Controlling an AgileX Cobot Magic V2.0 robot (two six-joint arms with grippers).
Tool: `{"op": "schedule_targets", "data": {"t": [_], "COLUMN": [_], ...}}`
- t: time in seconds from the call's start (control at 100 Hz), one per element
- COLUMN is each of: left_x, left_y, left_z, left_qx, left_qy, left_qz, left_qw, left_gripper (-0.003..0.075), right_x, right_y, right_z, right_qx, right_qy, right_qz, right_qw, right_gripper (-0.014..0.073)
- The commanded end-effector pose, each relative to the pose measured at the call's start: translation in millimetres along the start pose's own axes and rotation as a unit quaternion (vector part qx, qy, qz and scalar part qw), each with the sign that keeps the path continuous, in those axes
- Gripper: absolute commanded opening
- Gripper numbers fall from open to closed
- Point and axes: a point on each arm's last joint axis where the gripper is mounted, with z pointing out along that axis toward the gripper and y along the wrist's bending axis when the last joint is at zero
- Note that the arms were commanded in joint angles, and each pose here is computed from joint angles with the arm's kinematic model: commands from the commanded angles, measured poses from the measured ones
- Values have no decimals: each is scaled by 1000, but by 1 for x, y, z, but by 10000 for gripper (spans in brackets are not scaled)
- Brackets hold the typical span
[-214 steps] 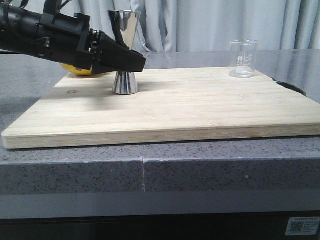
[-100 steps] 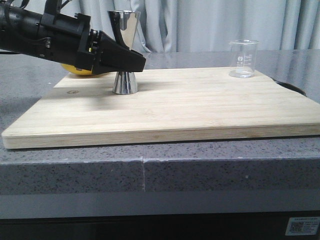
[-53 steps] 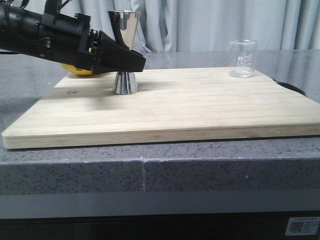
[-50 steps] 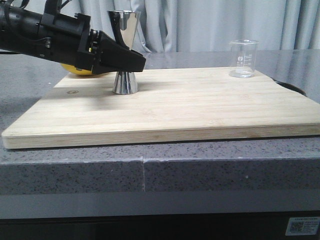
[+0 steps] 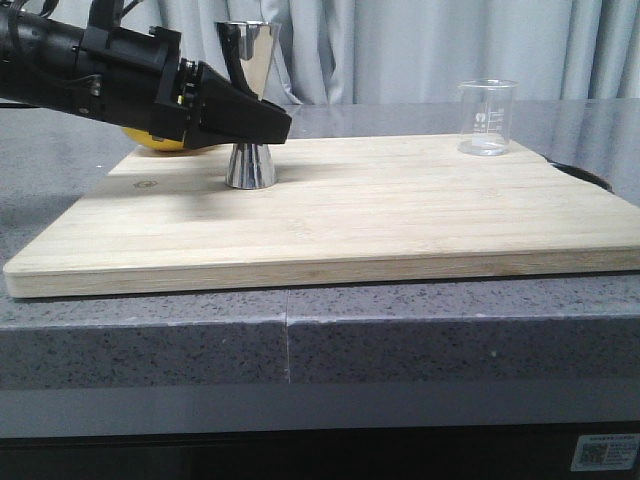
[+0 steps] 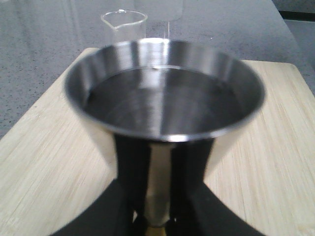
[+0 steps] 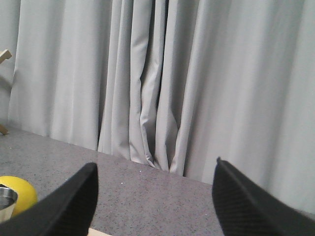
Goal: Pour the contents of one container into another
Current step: 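Lower the filled steel jigger onto the board beside the lemon, left gripper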
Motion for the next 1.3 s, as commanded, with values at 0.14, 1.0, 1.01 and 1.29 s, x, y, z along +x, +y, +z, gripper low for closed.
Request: {"op": "schedule_targets", "data": {"t": [0.14, 1.0, 1.01, 1.29], "left_x": [-31, -31, -31, -32], "left_y": [-1, -2, -2, -3], "left_z": [-9, -9, -9, -9], "left_qx": [-3, -1, -1, 4], "left_qy": [-50, -50, -50, -53], "left_qz": [20, -4, -5, -6], "left_qw": [999, 999, 999, 999], "left_gripper": [84, 407, 412, 448], "right_x": [-19, -19, -19, -19], "right_y": [-2, -2, -2, -2], "right_z": [-1, -1, -1, -1], "right_qx": [5, 5, 5, 5], "right_qy": [-57, -57, -57, -57], "right_qz": [-5, -5, -5, -5], "right_qw": [998, 998, 998, 998], "right_gripper": [449, 449, 449, 449]}}
